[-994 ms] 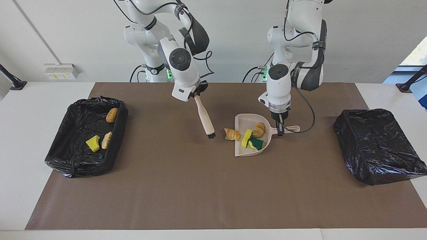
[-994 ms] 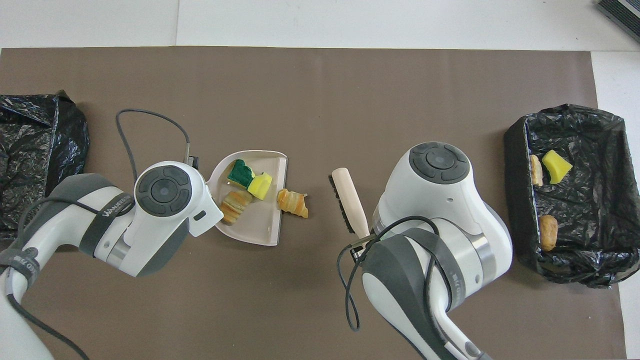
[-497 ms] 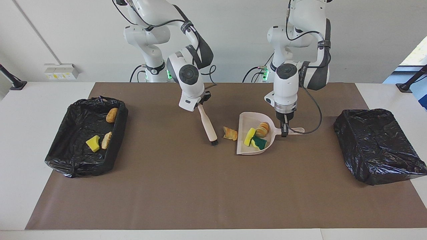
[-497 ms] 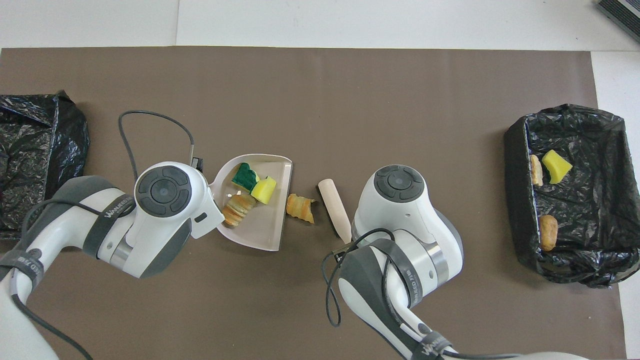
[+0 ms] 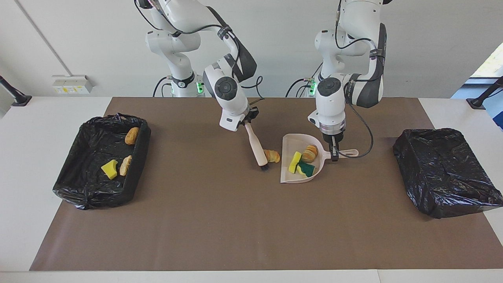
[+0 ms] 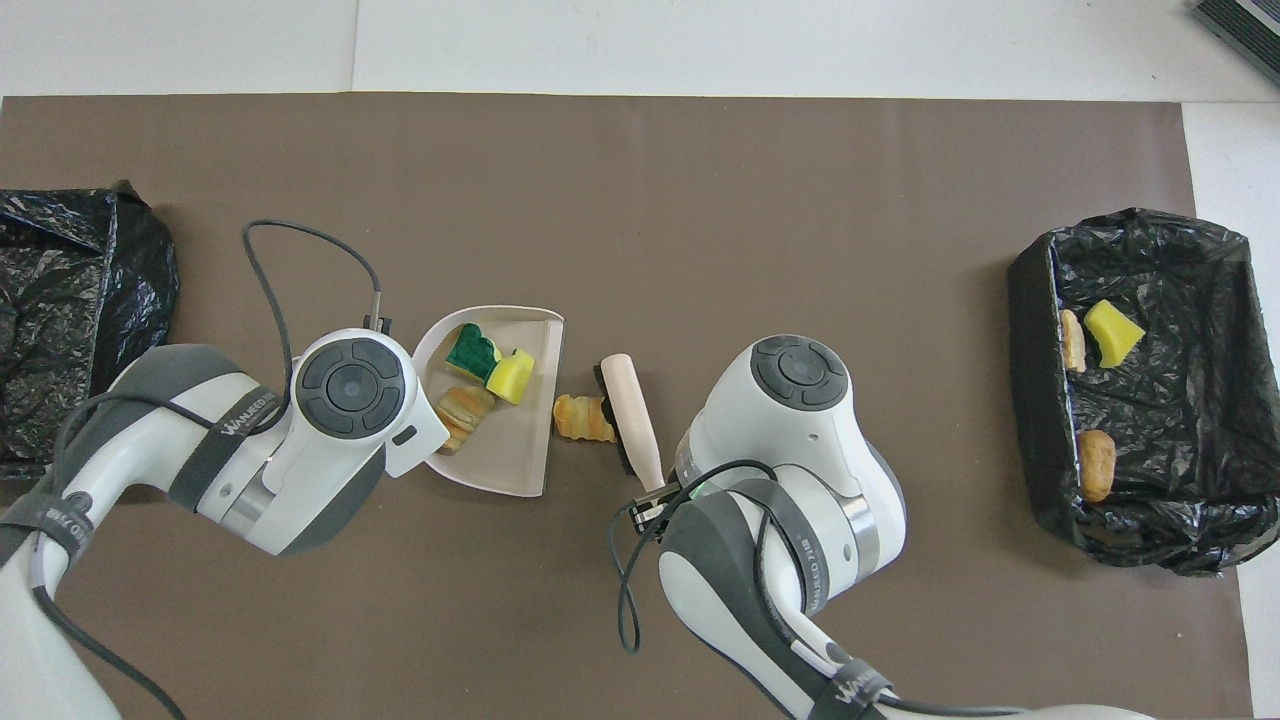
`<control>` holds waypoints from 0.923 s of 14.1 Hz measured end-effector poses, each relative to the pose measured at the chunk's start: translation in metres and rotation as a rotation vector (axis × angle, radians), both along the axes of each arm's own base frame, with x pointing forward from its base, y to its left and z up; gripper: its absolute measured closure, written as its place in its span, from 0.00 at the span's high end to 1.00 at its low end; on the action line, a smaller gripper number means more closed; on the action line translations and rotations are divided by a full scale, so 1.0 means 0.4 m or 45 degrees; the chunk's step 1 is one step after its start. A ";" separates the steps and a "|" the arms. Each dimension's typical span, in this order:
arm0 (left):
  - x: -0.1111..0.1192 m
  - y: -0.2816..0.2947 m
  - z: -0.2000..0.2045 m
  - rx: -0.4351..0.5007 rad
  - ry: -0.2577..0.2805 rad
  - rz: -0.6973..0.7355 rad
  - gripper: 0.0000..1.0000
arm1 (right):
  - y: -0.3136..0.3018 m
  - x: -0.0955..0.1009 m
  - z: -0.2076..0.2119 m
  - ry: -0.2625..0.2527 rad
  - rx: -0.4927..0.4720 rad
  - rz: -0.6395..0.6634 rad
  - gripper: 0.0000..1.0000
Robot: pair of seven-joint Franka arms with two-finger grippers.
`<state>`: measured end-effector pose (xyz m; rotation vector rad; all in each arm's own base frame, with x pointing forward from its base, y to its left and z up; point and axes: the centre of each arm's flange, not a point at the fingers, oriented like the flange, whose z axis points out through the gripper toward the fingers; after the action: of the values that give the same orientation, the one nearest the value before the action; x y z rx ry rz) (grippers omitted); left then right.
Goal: Sweep and dump trash in bin
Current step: 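Sweep the last bread piece into the dustpan with the brush, then carry the loaded dustpan to the bin nearest the left gripper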
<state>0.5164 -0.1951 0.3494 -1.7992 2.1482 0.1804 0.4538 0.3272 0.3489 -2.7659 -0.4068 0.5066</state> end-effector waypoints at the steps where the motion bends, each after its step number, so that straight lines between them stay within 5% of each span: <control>1: -0.003 0.001 -0.001 0.005 -0.001 0.010 0.32 | 0.020 -0.010 0.003 0.021 0.039 -0.021 0.26; 6: -0.029 0.002 -0.011 0.011 -0.003 0.050 0.32 | 0.095 -0.032 0.025 0.059 0.206 -0.142 0.26; 13: -0.045 -0.024 -0.017 -0.023 -0.010 -0.007 0.32 | 0.115 -0.030 0.051 0.104 0.284 -0.225 0.26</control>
<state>0.4985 -0.2048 0.3424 -1.8008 2.1556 0.1533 0.4418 0.3731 0.3693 -2.5270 -0.1851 0.4966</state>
